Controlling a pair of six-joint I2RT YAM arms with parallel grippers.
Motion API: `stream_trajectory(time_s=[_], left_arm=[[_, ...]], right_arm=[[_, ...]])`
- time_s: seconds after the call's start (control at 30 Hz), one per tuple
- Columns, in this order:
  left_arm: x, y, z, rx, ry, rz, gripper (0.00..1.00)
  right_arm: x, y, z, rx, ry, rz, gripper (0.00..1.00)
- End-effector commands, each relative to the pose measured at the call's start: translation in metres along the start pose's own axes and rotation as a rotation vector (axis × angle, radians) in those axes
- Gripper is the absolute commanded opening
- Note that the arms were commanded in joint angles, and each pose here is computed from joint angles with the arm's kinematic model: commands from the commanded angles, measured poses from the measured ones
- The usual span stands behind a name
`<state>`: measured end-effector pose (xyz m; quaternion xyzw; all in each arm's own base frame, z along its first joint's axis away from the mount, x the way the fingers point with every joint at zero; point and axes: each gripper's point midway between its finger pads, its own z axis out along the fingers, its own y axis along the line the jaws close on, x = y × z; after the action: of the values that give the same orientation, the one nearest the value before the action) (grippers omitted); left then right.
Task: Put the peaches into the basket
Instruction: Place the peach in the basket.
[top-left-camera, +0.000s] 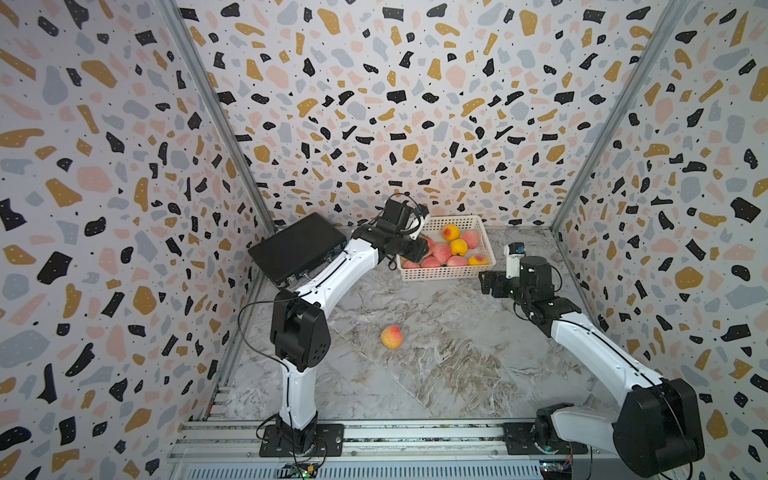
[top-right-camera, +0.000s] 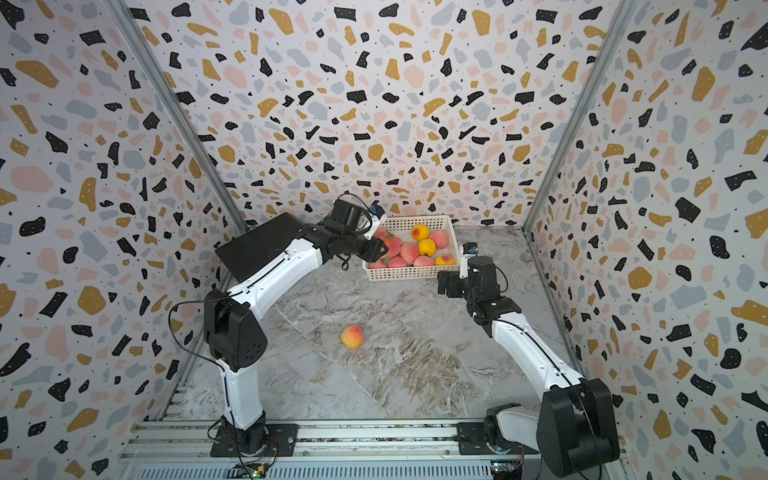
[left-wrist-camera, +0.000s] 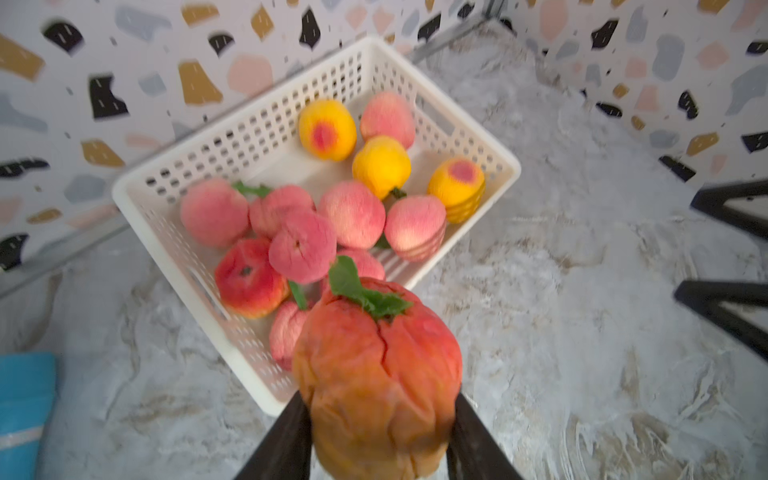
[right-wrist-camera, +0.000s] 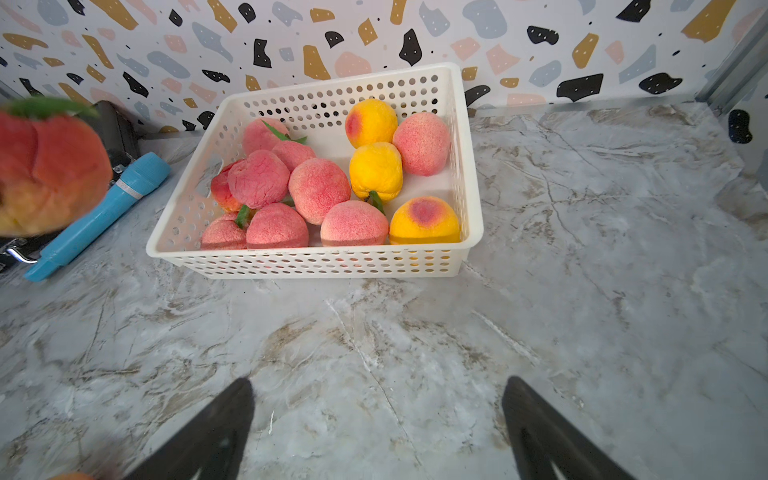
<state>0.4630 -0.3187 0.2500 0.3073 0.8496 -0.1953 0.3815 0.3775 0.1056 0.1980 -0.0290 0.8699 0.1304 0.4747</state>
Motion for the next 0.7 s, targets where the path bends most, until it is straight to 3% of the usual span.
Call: stream_trajectory(time_s=[0.0,0.27,0.67], left_arm=[[-0.003,0.013,0.023,0.005,0.021,0.032,0.47],[-0.052,0.036,0.062,0.013,-0.139,0.069,0.47],[-0.066,0.084,0.118,0.029,-0.302,0.039,0.51]], right_arm=[[-0.014,0.006,-0.013,-0.022,-0.017,0.035,0.95],[-0.013,0.007,-0.016,-0.023,-0.007,0.036,0.95],[-0.006,0.016,-0.023,-0.078,0.018,0.062,0.92]])
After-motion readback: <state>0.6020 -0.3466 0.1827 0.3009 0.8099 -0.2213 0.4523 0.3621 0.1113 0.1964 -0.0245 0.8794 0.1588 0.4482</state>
